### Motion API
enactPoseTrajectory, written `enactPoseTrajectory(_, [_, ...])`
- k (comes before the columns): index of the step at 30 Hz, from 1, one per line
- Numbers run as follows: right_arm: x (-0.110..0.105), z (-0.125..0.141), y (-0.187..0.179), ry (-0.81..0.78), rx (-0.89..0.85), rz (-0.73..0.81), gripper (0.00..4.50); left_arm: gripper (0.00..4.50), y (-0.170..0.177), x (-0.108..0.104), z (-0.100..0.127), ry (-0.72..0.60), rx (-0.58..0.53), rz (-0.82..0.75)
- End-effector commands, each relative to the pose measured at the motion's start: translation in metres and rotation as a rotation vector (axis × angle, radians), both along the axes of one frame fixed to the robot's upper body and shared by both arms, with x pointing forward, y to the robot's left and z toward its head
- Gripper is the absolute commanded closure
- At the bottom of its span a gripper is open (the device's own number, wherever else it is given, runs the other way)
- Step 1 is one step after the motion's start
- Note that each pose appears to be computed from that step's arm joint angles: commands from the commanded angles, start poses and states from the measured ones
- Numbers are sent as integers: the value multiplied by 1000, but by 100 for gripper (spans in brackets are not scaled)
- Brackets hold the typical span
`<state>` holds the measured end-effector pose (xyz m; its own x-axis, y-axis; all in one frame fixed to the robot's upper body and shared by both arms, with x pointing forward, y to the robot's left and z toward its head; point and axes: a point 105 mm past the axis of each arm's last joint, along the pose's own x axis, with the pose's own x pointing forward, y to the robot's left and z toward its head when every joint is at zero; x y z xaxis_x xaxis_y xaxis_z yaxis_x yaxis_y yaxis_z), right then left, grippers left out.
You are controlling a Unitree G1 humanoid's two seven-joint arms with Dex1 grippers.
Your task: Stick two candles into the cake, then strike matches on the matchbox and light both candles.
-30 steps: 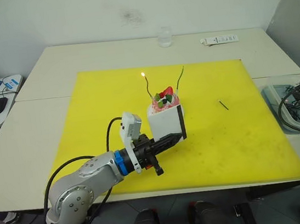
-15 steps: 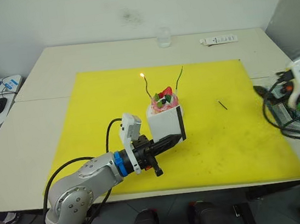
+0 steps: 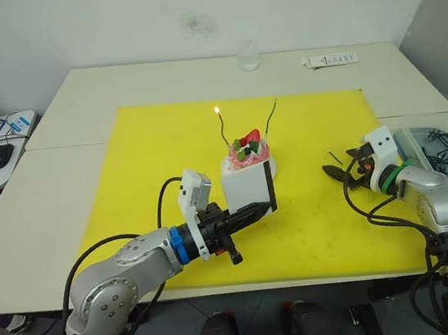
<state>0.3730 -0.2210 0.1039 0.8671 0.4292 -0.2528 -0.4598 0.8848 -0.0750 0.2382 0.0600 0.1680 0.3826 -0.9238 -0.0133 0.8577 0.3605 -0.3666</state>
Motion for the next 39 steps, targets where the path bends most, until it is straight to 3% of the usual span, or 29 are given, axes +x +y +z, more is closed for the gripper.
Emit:
enactPoseTrajectory(1, [9,8,3,-64,23,-3,3,450,1,-4,11,-43,-9,-4])
enactPoseTrajectory(7, [13,10,11,-88,46,12,19,450,1,-4,11,-43,-7,2])
enactPoseTrajectory(9, [13,7,12,-78,36,17,59,450,2,-4,11,-42,-6,3])
enactPoseTrajectory(14, [10,-2,11,-56,18,7,233,450,2,-5,11,-40,-5,0])
enactPoseTrajectory(27, [11,-12,5,-32,22,-47,233,450,0,-5,11,-40,-7,-2])
enactPoseTrajectory(30, [14,-12,2,-28,58,-76,293,450,0,-5,11,-40,-8,-1])
enactPoseTrajectory(34, [17,-11,0,-32,68,-90,437,450,0,-5,10,-16,-25,0])
enactPoseTrajectory(39, [15,-9,-3,-50,76,-88,448,450,1,-7,9,-2,-29,-3])
